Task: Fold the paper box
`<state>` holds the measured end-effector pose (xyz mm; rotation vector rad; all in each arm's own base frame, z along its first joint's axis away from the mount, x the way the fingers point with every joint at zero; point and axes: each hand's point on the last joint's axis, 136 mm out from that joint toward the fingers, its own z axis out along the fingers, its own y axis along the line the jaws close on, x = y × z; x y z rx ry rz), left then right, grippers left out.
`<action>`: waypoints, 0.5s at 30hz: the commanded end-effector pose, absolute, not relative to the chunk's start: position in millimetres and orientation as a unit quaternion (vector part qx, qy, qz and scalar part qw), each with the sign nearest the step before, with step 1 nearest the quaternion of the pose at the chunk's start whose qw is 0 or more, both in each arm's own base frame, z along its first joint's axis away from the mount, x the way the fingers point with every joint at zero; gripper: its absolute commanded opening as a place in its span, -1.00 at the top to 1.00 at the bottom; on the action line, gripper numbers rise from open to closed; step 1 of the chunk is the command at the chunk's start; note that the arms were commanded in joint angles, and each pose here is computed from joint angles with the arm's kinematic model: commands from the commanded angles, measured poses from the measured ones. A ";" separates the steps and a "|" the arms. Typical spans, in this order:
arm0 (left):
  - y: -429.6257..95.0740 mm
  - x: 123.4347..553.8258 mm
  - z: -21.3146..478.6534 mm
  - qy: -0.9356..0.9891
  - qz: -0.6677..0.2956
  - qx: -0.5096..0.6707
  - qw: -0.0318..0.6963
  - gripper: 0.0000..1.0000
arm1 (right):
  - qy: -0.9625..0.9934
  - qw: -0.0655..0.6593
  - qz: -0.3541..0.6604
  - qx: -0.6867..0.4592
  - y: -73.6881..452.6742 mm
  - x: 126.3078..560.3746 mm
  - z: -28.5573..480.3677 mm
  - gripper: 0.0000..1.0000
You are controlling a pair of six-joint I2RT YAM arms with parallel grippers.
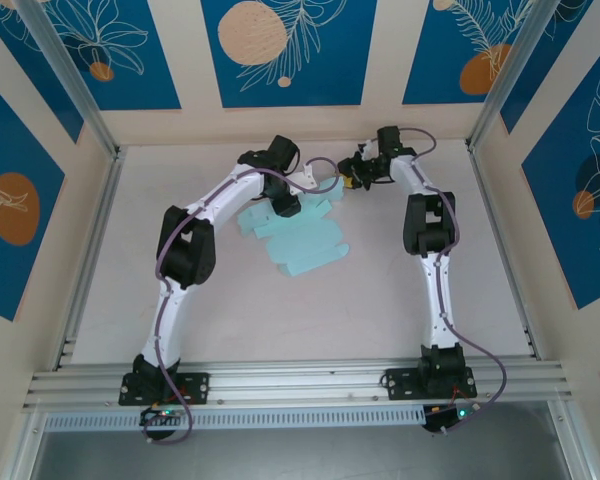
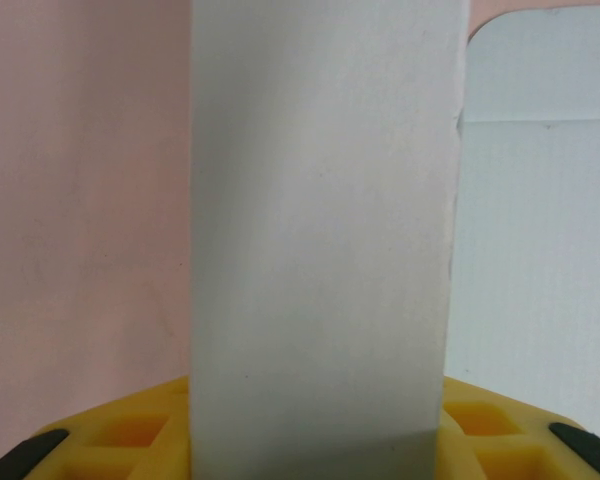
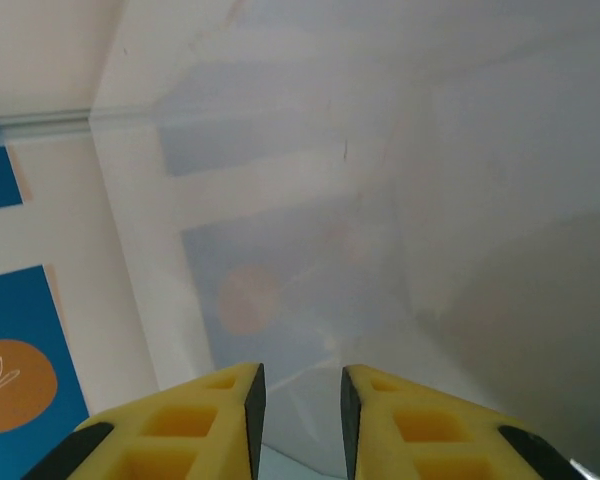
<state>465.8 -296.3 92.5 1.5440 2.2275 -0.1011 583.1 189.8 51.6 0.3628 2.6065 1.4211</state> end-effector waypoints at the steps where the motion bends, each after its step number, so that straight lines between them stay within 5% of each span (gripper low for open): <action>1: -289.0 457.2 85.1 0.804 -0.019 0.563 0.190 0.18 | 0.852 0.043 0.512 0.101 213.3 564.1 68.9 0.41; 15: -290.2 464.8 85.5 0.815 -0.014 0.543 0.202 0.18 | 0.845 0.064 0.526 0.077 217.1 515.5 99.0 0.40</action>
